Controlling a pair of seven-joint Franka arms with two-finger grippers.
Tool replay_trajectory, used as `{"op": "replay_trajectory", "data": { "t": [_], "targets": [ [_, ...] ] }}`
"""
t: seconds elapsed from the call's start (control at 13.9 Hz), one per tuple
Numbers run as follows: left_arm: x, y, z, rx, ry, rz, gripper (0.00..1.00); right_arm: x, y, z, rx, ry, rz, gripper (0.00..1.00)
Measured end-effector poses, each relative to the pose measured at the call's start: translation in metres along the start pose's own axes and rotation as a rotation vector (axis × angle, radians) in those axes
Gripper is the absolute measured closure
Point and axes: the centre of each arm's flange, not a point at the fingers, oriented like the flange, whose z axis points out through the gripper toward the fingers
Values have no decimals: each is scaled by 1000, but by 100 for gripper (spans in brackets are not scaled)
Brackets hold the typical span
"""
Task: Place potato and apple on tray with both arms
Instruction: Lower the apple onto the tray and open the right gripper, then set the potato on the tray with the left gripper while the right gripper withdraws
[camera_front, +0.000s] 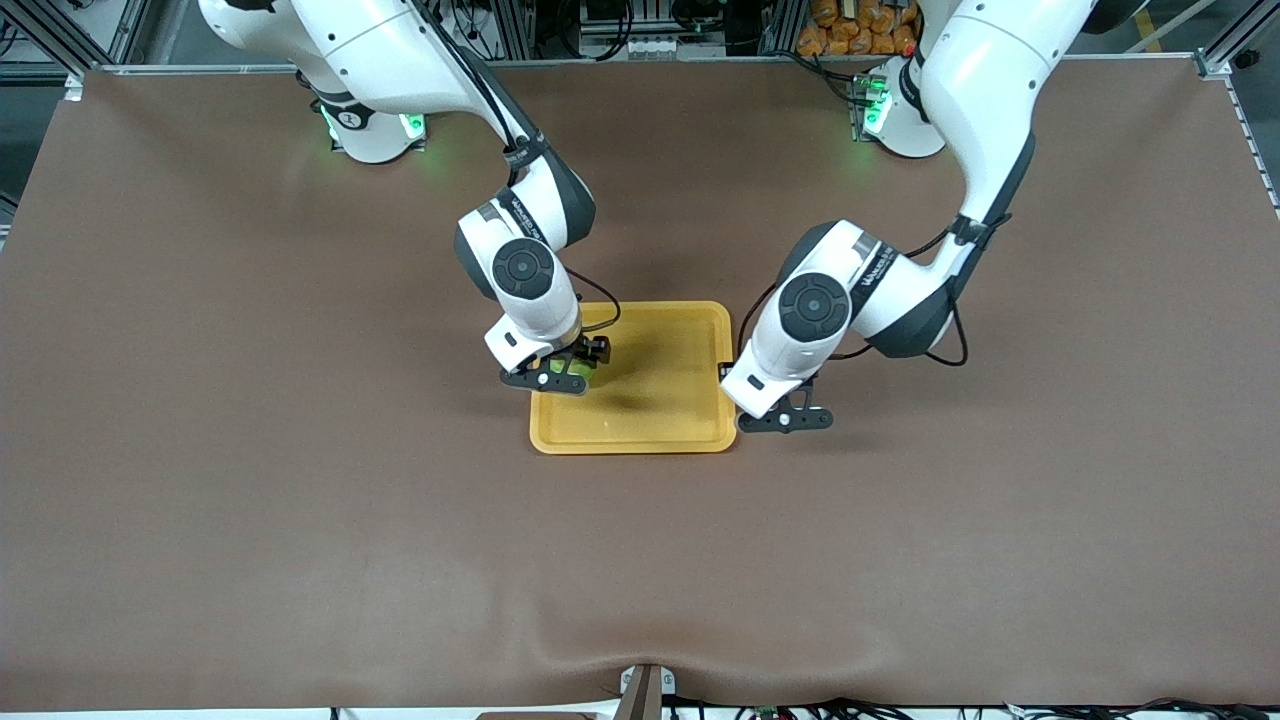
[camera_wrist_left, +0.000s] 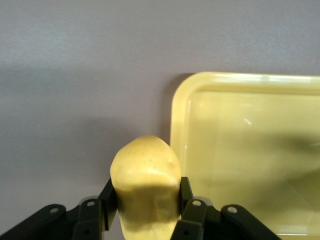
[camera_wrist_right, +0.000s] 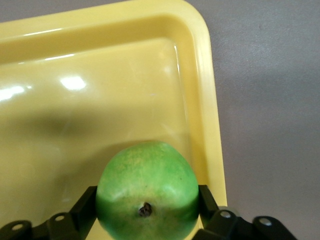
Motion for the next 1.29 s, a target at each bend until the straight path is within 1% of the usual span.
{"op": "replay_trajectory", "data": {
  "t": [0.07, 0.14, 0.36, 0.57, 0.86, 1.0, 1.29],
  "targets": [
    [-2, 7, 4, -1, -4, 5, 48, -1, -1, 0, 0, 0, -3, 1],
    [-4, 14, 9, -2, -8, 7, 48, -1, -1, 0, 1, 0, -5, 0],
    [-9, 31, 19, -5, -16, 24, 48, 1, 0, -7, -11, -12, -1, 0],
    [-12, 40, 30, -8, -22, 4, 48, 17, 18, -41, -16, -22, 36, 0],
    [-19, 54, 47, -5, -25, 3, 48, 55, 72, -100, 5, -22, 104, 0],
    [-20, 57, 55, -1, -24, 7, 48, 70, 103, -115, 14, -20, 87, 0],
    [-24, 62, 69, 17, -22, 18, 48, 102, 190, -132, 29, -12, 50, 0]
  ]
}}
